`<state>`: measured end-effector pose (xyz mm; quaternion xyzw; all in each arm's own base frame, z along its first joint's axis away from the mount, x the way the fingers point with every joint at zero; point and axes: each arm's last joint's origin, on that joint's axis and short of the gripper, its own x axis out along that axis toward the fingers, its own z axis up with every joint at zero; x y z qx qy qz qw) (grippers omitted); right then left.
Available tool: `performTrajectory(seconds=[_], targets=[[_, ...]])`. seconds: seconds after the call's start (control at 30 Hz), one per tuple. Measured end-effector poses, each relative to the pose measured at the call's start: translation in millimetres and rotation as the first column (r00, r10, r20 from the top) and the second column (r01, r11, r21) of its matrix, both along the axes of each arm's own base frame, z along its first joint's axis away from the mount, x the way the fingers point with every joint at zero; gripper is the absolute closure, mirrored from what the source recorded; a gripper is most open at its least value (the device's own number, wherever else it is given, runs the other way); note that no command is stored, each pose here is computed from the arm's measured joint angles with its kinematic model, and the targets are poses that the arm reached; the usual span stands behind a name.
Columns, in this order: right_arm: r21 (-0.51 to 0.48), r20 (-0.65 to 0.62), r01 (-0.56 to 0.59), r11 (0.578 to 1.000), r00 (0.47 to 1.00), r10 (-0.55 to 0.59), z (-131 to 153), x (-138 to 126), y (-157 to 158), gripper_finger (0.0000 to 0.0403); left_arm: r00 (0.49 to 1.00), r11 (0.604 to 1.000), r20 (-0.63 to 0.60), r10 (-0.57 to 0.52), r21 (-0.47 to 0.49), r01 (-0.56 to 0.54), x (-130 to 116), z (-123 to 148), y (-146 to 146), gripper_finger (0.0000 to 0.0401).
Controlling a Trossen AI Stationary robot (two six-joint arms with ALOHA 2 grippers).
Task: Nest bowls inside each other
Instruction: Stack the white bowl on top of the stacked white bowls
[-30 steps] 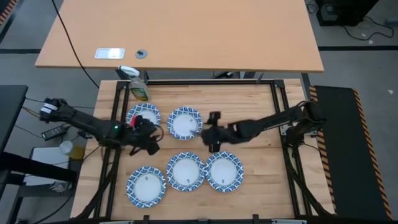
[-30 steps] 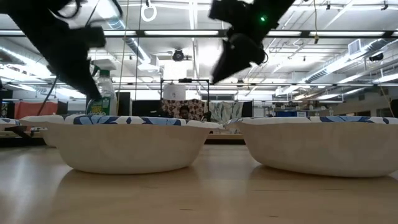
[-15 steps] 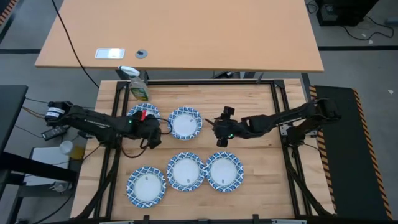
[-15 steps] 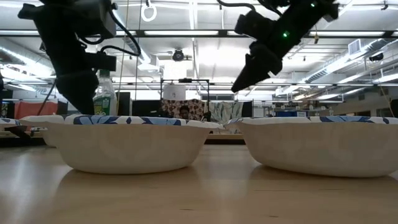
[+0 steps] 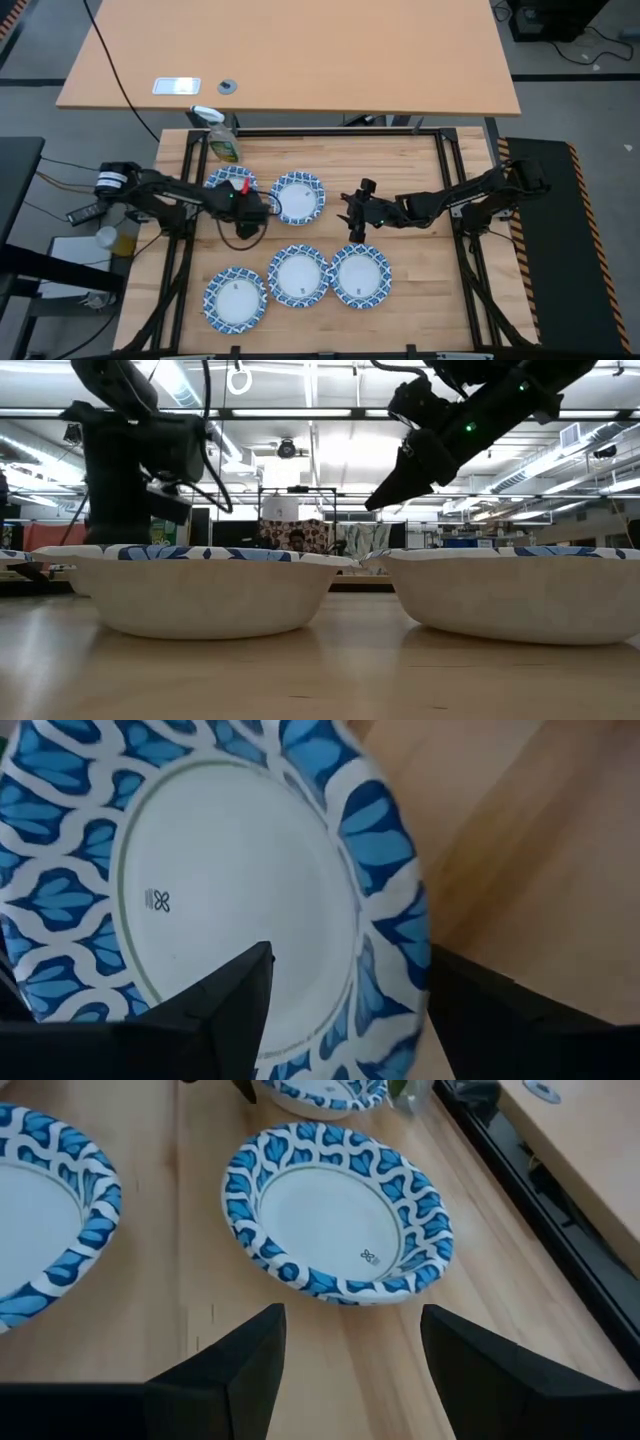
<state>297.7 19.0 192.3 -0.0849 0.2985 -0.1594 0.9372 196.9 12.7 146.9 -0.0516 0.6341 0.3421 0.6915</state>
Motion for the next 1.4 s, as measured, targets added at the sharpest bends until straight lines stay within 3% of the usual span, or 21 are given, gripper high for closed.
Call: performTrajectory(seconds=[0.17, 0.53, 0.77, 1.4], targets=[[-0.001, -0.002, 0.000, 1.000, 1.000, 0.000, -1, 0, 0, 0.0163, 0.999, 1.000, -0.047, -0.002, -0.010, 0.001, 2, -8, 3, 0.0172], [-0.026, -0.008, -0.005, 1.000, 1.000, 0.005, 0, 0, -1, 0.0163, 0.999, 1.000, -0.049, -0.007, -0.007, 0.006, 2, -8, 0, 0.0272], [-0.026, -0.005, -0.004, 1.000, 1.000, 0.004, 0, 0, -1, 0.0163, 0.998, 0.999, -0.054, -0.040, -0.007, 0.040, 2, -7, -7, 0.0300], [-0.024, 0.025, -0.003, 1.000, 1.000, 0.004, 2, 2, 0, 0.0163, 0.986, 0.973, -0.076, -0.148, 0.166, 0.159, 28, 58, -24, 0.0357]])
